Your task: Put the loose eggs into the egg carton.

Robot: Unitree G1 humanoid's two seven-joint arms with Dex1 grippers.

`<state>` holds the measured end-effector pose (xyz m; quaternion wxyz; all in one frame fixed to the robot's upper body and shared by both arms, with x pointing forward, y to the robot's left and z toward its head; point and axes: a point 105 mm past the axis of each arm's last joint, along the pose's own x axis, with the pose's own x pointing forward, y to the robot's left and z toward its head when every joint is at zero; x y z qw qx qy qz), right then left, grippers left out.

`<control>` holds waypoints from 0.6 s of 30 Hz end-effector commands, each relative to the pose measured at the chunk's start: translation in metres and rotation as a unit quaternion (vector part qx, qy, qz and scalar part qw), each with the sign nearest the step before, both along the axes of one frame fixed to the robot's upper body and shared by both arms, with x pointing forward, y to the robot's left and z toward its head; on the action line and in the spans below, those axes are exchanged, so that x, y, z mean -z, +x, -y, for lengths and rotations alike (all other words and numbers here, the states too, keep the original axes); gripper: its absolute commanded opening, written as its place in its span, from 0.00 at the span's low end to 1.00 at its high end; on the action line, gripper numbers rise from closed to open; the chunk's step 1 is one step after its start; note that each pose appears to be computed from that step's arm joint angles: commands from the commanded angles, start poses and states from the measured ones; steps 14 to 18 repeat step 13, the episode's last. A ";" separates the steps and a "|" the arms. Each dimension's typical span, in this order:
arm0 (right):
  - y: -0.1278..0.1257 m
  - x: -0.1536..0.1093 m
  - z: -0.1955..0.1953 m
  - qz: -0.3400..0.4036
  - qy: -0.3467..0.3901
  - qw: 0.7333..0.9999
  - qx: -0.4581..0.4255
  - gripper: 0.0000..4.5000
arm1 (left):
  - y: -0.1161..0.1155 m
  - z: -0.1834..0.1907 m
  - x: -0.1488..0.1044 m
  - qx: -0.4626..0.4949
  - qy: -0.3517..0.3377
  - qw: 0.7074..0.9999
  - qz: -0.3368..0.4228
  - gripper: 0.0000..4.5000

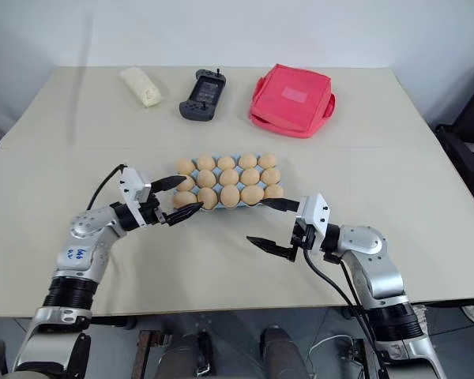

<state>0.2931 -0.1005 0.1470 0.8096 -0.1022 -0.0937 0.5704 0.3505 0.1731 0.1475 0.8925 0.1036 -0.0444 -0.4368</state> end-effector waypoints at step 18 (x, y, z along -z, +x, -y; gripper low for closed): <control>0.017 -0.004 0.043 0.002 -0.009 0.998 0.064 1.00 | -0.062 -0.096 -0.008 -0.121 0.089 0.989 0.013 0.99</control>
